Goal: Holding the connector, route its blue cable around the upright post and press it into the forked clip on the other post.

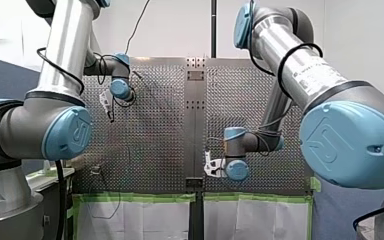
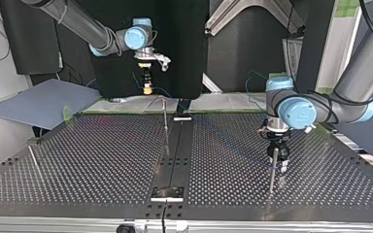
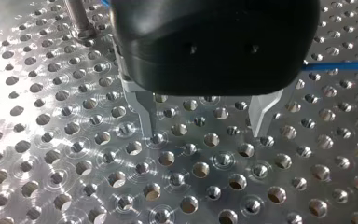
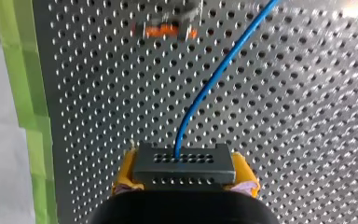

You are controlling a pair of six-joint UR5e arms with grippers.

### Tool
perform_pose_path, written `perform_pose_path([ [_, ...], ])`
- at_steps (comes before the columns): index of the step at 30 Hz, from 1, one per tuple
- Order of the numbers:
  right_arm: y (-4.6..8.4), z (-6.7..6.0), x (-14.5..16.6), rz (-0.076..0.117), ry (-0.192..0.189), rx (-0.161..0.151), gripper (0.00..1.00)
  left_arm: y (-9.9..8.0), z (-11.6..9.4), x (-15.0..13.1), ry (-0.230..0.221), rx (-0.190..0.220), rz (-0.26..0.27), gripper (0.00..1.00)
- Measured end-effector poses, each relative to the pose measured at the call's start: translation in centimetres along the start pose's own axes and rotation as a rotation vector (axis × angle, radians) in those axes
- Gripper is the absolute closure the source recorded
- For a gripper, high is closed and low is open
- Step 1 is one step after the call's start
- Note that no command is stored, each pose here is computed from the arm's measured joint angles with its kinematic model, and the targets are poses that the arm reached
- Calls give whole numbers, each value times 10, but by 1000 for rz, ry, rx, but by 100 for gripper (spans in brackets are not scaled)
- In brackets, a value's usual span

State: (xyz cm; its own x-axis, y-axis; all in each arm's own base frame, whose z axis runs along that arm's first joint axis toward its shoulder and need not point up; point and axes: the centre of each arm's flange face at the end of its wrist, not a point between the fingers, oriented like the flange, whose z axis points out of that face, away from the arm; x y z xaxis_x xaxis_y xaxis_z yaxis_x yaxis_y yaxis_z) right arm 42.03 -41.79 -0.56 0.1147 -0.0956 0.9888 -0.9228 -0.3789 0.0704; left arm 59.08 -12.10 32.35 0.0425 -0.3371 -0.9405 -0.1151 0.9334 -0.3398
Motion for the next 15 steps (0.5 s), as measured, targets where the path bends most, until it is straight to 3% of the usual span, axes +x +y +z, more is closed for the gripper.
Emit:
perform_pose_path([
  [7,15,5,-20,1,-17,-28,100,1,0,0,2,-7,0,0],
  [15,31,14,-50,17,-16,-49,100,1,-1,0,2,-7,1,0],
])
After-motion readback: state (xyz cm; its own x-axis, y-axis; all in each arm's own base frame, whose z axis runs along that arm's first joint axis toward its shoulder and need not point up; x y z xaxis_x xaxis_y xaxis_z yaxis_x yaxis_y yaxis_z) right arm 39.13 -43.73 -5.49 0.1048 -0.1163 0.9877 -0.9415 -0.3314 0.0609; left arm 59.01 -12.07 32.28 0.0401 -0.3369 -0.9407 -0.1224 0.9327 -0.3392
